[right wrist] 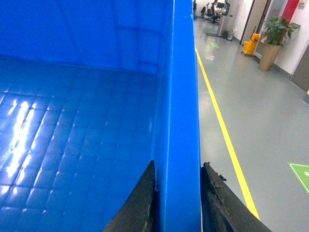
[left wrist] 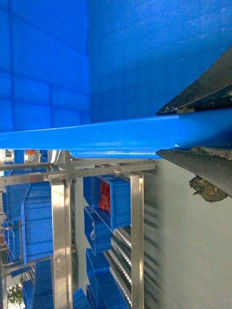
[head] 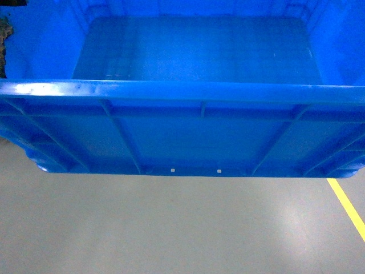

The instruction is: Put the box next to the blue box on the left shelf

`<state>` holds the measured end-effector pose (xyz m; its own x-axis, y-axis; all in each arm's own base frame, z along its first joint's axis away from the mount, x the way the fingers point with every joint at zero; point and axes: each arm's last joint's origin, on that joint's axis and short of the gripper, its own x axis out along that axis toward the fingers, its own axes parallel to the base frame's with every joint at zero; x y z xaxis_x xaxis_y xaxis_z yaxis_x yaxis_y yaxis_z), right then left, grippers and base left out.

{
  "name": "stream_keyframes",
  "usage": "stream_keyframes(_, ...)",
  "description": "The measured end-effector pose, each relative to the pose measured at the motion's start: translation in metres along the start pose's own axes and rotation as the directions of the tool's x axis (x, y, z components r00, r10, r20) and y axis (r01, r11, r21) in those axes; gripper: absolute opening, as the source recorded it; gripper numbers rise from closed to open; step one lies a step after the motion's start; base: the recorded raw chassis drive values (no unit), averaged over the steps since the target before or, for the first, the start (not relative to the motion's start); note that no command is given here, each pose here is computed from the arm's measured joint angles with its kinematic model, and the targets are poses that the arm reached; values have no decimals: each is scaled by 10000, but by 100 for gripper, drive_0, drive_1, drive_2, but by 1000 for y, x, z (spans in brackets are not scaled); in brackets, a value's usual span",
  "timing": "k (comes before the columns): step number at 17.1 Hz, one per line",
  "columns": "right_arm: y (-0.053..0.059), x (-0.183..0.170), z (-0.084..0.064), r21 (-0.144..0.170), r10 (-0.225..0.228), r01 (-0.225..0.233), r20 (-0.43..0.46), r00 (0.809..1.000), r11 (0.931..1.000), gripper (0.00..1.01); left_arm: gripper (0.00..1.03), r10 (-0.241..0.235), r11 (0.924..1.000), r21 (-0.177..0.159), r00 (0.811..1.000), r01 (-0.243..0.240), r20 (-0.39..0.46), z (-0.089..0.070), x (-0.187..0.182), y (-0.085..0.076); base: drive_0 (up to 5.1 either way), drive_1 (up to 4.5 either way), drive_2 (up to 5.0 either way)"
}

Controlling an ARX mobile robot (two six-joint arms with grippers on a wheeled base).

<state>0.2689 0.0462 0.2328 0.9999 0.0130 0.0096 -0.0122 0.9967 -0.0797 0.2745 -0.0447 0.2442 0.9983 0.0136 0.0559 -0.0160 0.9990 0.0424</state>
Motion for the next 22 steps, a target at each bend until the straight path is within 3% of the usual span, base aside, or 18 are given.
stream_keyframes(22, 0, 0, -1, -73, -4, 4, -46, 10000, 10000, 19, 10, -8, 10000, -10, 10000, 8, -7, 0, 0, 0, 1, 419, -417)
